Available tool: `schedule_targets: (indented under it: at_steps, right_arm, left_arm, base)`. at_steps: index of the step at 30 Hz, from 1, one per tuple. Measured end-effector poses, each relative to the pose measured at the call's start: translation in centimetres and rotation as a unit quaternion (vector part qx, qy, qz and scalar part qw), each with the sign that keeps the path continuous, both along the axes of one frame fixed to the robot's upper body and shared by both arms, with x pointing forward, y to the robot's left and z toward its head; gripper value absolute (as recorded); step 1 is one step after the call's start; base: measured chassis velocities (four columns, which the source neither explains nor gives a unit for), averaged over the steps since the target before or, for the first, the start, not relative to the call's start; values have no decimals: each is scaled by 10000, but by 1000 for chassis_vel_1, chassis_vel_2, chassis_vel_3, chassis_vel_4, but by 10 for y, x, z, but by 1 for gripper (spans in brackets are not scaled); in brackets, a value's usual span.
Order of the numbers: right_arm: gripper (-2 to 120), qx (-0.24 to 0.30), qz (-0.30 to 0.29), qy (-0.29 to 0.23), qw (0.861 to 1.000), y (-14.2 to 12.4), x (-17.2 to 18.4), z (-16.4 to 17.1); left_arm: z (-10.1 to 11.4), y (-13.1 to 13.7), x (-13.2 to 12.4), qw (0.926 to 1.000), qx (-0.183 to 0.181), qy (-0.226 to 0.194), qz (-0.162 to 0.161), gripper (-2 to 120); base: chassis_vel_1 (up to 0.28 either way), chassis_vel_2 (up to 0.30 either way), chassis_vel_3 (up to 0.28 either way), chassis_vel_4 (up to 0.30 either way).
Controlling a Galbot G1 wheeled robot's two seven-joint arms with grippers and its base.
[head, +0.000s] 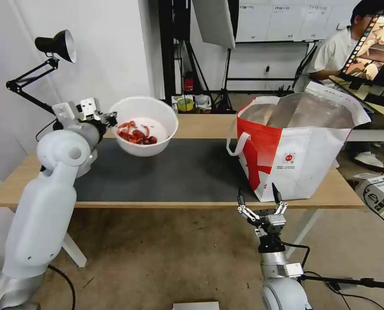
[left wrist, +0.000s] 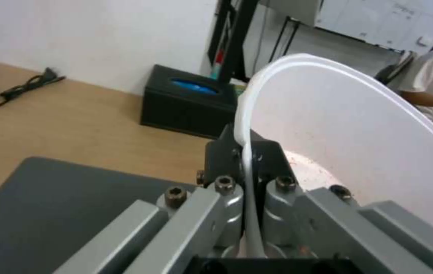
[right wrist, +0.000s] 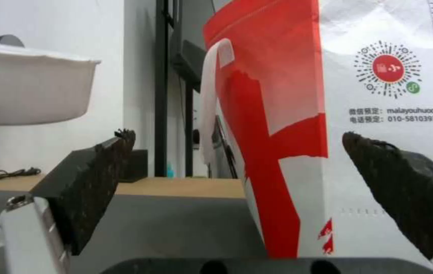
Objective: Pick up the trash from the table and place it into the takeout bag.
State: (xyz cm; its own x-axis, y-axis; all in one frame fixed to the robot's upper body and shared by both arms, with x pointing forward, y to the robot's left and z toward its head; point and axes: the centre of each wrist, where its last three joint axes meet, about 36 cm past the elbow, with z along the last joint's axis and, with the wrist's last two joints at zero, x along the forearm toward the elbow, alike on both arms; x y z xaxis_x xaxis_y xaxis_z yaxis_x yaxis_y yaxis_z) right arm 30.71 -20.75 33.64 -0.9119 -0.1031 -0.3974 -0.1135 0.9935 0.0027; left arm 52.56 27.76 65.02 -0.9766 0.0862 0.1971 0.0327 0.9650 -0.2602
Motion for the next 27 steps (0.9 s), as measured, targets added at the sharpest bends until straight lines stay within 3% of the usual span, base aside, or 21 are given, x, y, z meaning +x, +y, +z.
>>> schedule_targets:
  at_steps: [12,19,27]
  right_arm:
    - [100,4,-47,-2,10000,-1,-1,1]
    - [100,-3,-120,-20,9999,-4,-4,3]
    - [100,-48,-223,-46,9997,-12,-5,6]
  left_arm:
    - [30,-33,19,9994,-53,-182,-280,0]
    - [52,-65,40,9981,-117,-277,-547,0]
    - [64,-93,53,9967,-156,-295,-742,0]
  base:
    - [0,0,0,0]
    - [0,0,0,0]
    - [0,0,0,0]
